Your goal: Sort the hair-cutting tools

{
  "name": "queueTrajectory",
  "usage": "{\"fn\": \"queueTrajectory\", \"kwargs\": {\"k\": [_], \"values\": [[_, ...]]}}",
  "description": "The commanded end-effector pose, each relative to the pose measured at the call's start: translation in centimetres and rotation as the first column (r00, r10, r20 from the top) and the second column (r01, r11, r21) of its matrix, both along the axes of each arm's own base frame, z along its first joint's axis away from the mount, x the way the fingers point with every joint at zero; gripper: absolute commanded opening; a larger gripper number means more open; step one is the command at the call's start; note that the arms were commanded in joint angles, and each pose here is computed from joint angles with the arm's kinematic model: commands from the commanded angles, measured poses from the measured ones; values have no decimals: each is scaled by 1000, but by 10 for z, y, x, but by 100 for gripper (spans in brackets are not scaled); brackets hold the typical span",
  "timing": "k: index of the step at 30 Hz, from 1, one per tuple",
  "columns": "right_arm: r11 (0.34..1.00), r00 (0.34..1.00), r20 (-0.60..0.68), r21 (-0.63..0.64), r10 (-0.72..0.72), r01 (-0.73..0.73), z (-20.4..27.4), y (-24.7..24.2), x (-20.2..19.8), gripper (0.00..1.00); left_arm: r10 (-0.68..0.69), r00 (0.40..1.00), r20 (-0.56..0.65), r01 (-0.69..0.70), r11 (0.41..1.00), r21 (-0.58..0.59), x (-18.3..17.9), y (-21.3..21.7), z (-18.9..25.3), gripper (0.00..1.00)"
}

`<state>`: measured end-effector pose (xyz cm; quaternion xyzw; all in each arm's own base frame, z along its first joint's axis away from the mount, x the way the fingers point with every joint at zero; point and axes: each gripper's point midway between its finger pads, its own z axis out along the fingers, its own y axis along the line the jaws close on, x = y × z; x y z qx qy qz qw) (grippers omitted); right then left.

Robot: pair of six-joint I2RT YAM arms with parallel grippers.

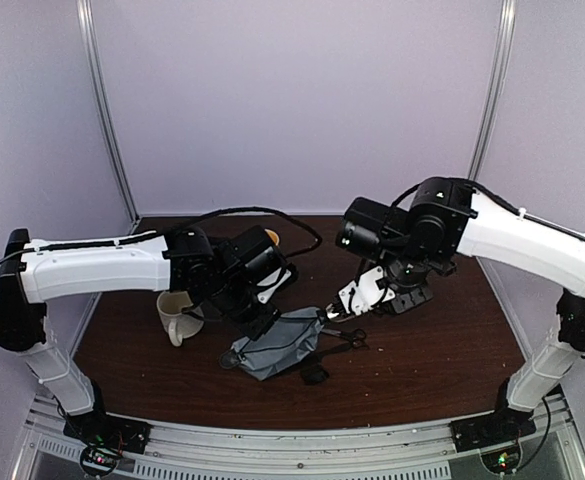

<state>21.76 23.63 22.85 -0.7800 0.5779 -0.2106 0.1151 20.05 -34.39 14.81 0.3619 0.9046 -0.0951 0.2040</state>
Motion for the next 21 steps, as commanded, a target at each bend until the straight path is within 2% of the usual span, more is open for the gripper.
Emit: {"fn": "queueTrajectory", "kwargs": {"k": [1,9,21], "values": [[996,983,183,-90,16,0,11,13,15,12,22,997,-79,-27,998,-62,-10,-14,8,0],[991,949,306,-130,74,-35,11,41,19,12,6,992,-128,-17,996,-88,-17,-22,5,0],[985,936,328,-158,125,-76,-2,68,13,11,-4,988,-155,-19,989,-150,-19,-34,11,0]]}}
